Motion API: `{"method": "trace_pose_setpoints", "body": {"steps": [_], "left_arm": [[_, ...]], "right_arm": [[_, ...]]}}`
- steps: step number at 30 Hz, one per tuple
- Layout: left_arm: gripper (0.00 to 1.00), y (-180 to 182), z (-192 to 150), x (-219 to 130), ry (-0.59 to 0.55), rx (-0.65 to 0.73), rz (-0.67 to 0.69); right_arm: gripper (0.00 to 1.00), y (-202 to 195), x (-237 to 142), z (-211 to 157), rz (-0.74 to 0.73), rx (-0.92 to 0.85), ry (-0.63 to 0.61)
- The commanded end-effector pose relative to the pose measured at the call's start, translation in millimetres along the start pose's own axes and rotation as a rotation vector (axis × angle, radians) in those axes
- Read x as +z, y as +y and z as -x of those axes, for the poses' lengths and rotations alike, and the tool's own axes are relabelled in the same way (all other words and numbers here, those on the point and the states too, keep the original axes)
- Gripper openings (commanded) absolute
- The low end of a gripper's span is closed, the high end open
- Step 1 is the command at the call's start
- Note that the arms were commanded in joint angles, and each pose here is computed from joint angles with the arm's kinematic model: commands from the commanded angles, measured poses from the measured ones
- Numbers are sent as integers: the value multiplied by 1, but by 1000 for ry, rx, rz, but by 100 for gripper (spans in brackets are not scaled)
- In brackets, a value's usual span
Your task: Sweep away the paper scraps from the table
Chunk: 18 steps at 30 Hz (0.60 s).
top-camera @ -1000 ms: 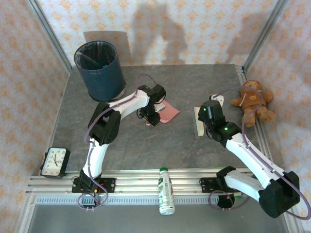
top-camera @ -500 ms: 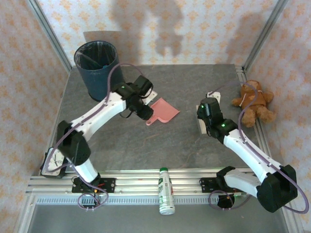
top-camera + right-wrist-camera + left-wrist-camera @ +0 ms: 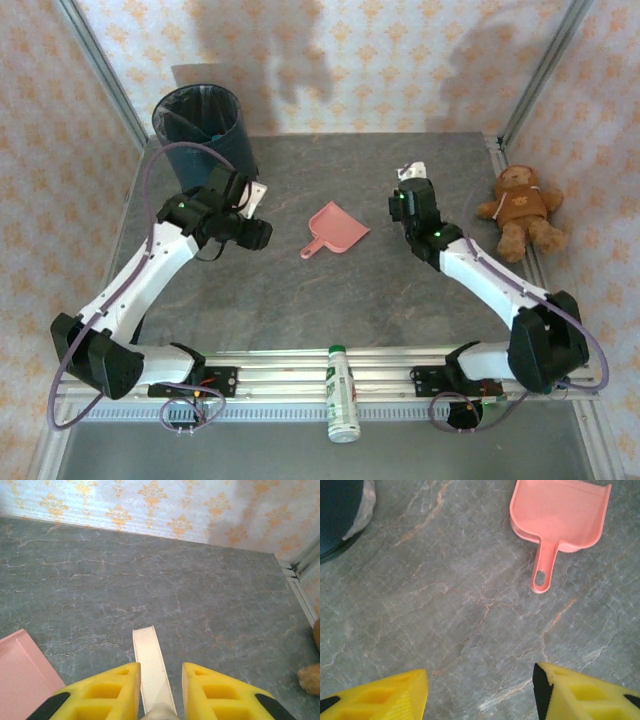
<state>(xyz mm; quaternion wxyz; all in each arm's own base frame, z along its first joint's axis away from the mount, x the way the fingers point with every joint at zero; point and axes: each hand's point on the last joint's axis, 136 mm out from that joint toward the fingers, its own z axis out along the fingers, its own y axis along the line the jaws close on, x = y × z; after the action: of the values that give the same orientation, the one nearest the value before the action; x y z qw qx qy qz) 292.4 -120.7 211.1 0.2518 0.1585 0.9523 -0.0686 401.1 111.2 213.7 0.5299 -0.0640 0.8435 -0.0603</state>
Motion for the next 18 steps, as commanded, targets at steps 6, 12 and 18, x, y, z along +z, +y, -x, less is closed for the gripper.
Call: {"method": "trace_pose_setpoints", "body": {"steps": [6,12,18], "left_arm": [[61,3,13,-7,-123,-14,-2],[61,5,12,-7,-138,-20,2],[61,6,12,-5,-133,-29,3]], "right_arm": [[0,40,18,54,68,-125,-208],[0,75,31,54,73,-229,-223],[0,104,40,48,75,-305,-244]]}}
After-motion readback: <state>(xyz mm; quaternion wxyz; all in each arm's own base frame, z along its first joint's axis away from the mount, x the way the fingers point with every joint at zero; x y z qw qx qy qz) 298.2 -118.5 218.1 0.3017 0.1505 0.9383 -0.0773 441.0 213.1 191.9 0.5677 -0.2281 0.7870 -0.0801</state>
